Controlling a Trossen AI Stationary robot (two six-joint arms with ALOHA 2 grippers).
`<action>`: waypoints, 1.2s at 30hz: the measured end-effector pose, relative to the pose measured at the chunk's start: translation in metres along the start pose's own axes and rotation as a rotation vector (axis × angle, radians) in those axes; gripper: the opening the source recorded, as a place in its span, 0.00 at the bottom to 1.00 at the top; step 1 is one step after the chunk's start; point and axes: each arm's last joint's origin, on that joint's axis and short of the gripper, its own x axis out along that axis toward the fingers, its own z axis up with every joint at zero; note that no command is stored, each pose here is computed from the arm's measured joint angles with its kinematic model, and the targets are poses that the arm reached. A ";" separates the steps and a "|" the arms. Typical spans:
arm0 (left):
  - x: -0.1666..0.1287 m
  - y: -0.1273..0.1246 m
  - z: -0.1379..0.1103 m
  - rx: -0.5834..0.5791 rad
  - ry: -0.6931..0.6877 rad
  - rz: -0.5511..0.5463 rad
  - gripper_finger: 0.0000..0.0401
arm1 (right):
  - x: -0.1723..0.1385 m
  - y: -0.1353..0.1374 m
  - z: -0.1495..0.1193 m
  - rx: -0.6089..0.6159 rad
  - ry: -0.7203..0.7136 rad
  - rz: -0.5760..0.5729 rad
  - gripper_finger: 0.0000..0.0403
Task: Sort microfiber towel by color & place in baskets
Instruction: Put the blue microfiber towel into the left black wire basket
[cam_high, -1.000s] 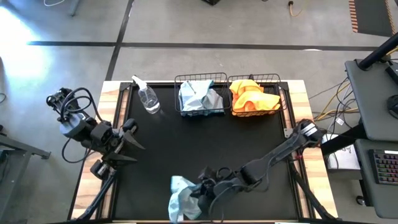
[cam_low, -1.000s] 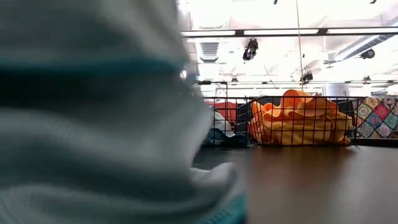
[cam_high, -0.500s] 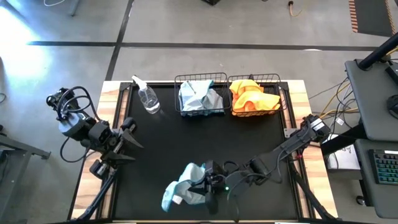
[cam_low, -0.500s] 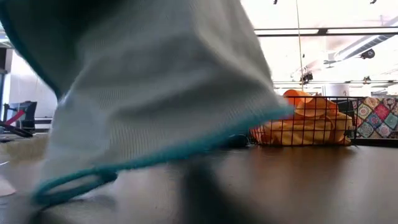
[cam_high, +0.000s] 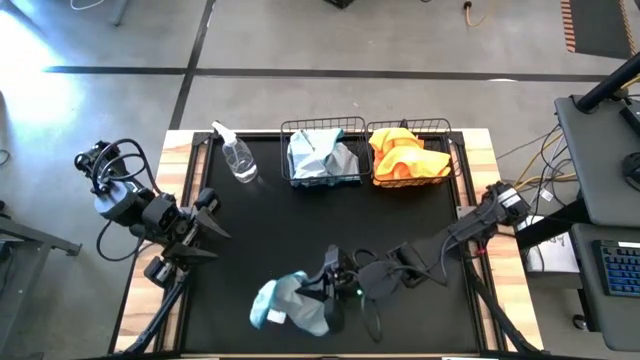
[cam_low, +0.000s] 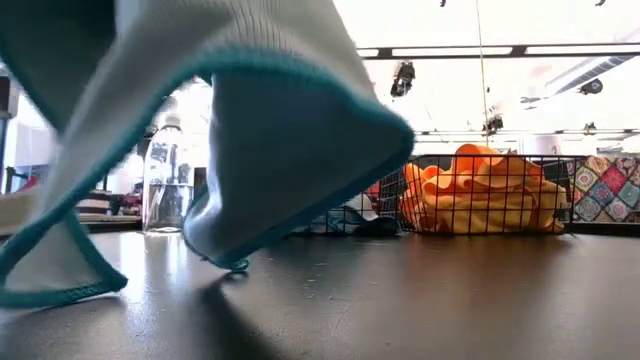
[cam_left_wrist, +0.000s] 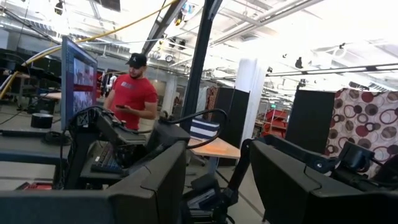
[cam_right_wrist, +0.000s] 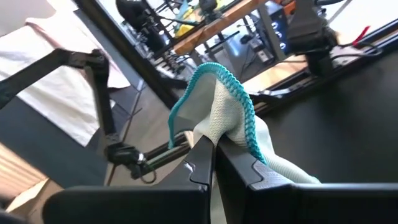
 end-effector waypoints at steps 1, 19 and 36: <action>0.000 0.000 0.000 0.000 0.000 0.000 0.41 | 0.001 -0.003 0.002 -0.002 -0.005 -0.007 0.02; -0.001 0.001 -0.003 0.018 0.035 0.003 0.41 | -0.016 -0.065 0.084 -0.129 -0.131 -0.231 0.02; -0.024 0.008 0.019 0.256 -0.035 -0.001 0.41 | -0.068 -0.141 0.180 -0.127 -0.400 -0.539 0.02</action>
